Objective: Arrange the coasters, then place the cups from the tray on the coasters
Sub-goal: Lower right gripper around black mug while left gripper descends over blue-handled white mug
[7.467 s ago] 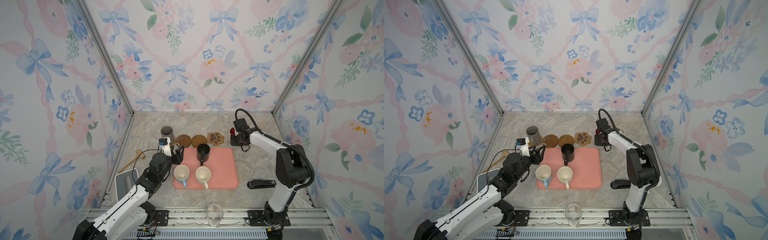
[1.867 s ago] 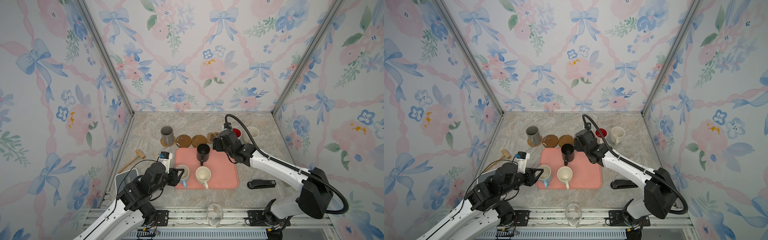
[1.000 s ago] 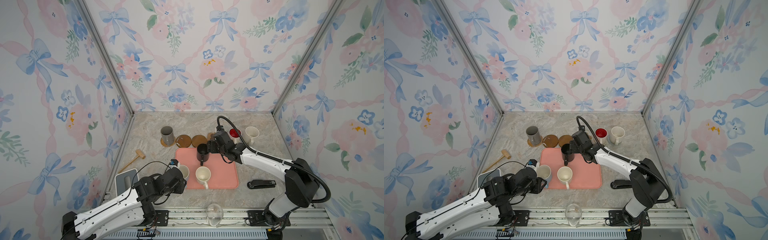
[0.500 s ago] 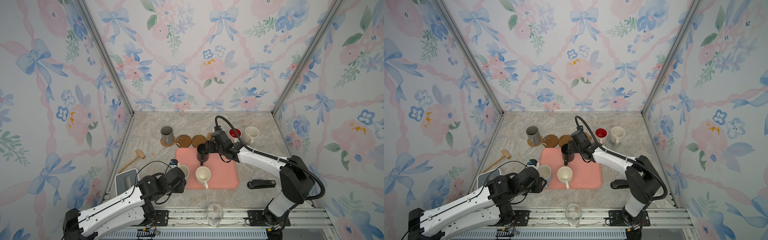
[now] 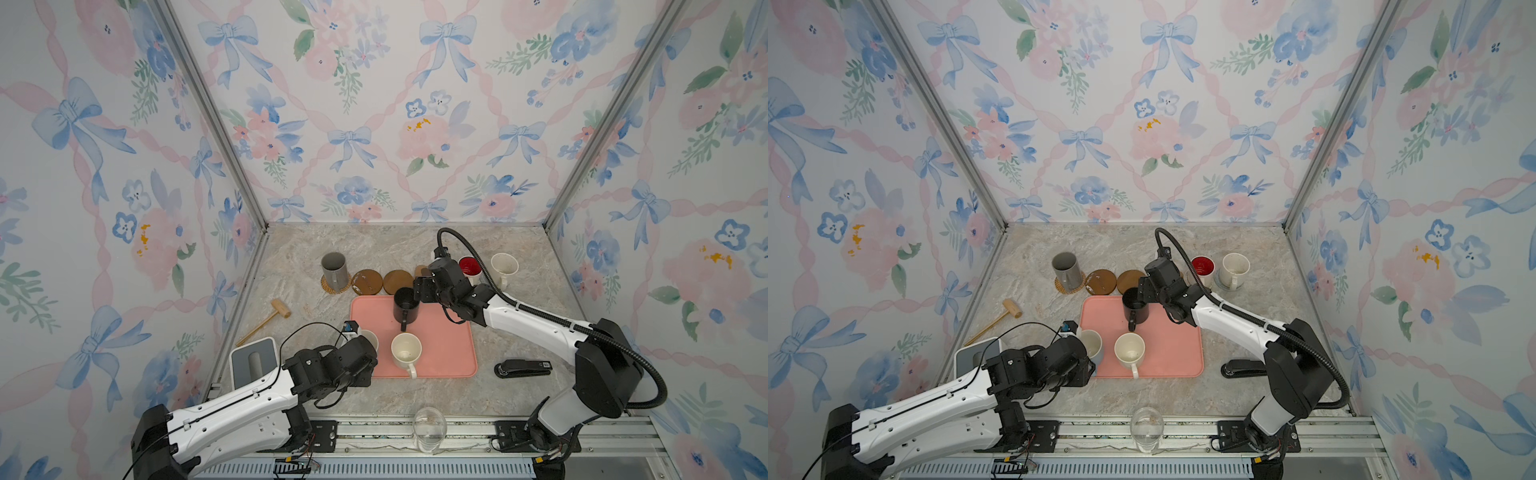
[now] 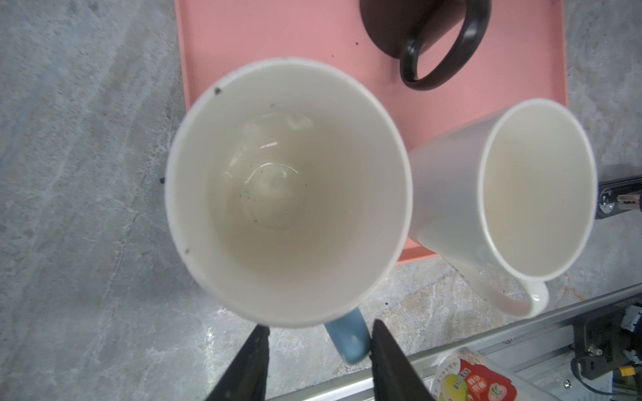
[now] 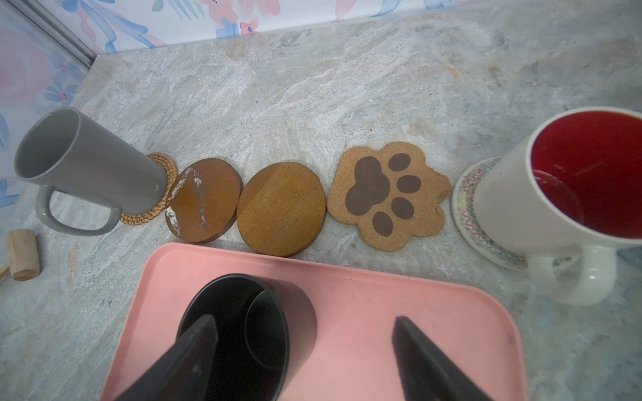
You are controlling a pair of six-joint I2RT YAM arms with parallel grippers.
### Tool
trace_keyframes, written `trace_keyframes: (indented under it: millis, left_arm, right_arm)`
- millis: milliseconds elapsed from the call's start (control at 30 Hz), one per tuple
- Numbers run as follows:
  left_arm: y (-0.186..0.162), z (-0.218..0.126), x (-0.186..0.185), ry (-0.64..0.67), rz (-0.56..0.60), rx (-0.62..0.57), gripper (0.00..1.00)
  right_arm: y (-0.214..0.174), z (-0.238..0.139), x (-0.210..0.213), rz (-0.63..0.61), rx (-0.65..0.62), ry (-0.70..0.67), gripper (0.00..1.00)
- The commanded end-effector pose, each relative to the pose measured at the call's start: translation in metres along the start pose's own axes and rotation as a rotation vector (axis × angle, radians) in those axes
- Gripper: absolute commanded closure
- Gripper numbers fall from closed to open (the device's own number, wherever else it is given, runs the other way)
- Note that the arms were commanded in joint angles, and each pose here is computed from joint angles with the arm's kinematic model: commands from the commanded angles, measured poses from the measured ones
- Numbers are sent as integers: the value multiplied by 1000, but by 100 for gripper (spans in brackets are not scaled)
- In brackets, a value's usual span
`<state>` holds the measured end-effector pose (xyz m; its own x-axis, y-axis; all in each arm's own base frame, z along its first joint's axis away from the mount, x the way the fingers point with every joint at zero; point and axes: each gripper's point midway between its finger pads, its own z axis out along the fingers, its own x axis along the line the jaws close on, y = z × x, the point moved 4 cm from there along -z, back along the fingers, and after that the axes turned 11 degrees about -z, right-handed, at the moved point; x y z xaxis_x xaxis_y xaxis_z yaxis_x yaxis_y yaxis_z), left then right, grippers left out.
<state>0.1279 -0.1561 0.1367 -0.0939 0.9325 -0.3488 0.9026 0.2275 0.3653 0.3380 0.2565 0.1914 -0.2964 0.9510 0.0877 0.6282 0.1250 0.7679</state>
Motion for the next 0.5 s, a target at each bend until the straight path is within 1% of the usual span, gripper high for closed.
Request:
trace_keyframes:
  millis: [0,167,467]
  left_arm:
    - [4,-3,-6,13,-27,-21,55]
    - [2,-1,-7,32,-32,-31,55]
    - [-1,6,2,67,-60,-38,55]
  right_arm:
    - [-3,-6,-11,1,1,-37,17]
    - [-4,-6,-15,6,1,-44,17]
    - [-6,-7,-21,18,4,-46,17]
